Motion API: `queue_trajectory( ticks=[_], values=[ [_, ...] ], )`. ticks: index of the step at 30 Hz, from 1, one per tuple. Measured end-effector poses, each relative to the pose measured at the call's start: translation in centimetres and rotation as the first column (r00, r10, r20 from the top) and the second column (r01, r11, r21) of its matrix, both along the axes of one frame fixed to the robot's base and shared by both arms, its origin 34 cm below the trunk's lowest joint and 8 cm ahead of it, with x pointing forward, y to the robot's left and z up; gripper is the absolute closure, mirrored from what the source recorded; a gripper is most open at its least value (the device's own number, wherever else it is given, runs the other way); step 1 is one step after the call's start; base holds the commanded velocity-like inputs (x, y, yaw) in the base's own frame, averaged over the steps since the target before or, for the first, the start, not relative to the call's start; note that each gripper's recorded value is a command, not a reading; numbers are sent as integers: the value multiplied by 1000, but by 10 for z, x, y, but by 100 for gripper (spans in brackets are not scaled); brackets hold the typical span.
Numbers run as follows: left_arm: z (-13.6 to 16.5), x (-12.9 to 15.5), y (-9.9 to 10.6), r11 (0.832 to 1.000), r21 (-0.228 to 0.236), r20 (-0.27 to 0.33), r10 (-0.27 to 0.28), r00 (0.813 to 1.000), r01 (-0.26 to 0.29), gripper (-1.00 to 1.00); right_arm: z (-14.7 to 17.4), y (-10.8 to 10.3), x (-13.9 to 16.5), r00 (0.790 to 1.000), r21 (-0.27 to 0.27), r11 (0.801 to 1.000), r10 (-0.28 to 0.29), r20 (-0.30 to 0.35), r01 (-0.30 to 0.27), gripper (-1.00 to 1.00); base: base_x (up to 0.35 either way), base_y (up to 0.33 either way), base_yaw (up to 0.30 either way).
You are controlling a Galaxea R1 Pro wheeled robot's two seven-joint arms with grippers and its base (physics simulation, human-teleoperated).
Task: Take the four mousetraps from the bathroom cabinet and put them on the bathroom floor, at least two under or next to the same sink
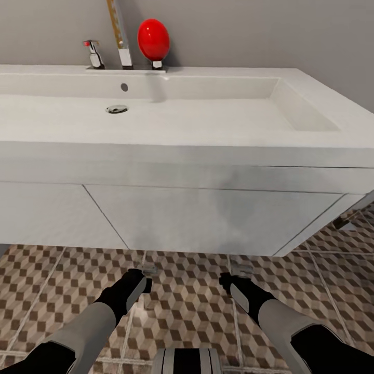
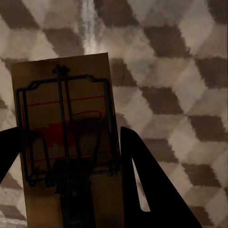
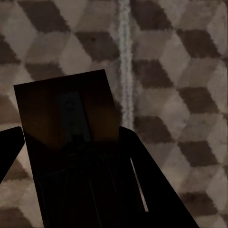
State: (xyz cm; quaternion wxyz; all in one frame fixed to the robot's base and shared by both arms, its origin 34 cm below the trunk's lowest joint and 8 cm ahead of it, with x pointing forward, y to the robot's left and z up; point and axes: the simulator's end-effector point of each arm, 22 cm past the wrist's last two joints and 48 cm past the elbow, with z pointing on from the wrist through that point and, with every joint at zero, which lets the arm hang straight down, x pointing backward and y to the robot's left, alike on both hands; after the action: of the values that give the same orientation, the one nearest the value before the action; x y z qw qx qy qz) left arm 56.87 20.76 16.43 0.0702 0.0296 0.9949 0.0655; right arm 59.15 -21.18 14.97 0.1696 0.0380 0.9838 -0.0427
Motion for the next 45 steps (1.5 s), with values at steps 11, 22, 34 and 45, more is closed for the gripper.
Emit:
queue_trajectory(
  ticks=[11, 22, 34, 45],
  values=[
    [0, 0, 0, 1000, 0, 0, 0, 1000, 0, 100, 0, 1, 0, 1000, 1, 1000, 1, 0, -1, 100, 0, 0, 0],
    [0, 1, 0, 1000, 0, 2, 0, 1000, 0, 100, 1, 1, 2, 1000, 2, 1000, 0, 6, 0, 100, 0, 0, 0],
    [4, 12, -3, 1000, -8, 45, 6, 999, -6, 100, 4, 2, 10, 999, 0, 1000, 1, 49, -1, 100, 38, 0, 0],
    [20, 37, -21, 999, -38, 114, 0, 994, 4, 100, 6, 2, 14, 999, -2, 1000, 4, 53, -4, 100, 1, 0, 0]
  ],
)
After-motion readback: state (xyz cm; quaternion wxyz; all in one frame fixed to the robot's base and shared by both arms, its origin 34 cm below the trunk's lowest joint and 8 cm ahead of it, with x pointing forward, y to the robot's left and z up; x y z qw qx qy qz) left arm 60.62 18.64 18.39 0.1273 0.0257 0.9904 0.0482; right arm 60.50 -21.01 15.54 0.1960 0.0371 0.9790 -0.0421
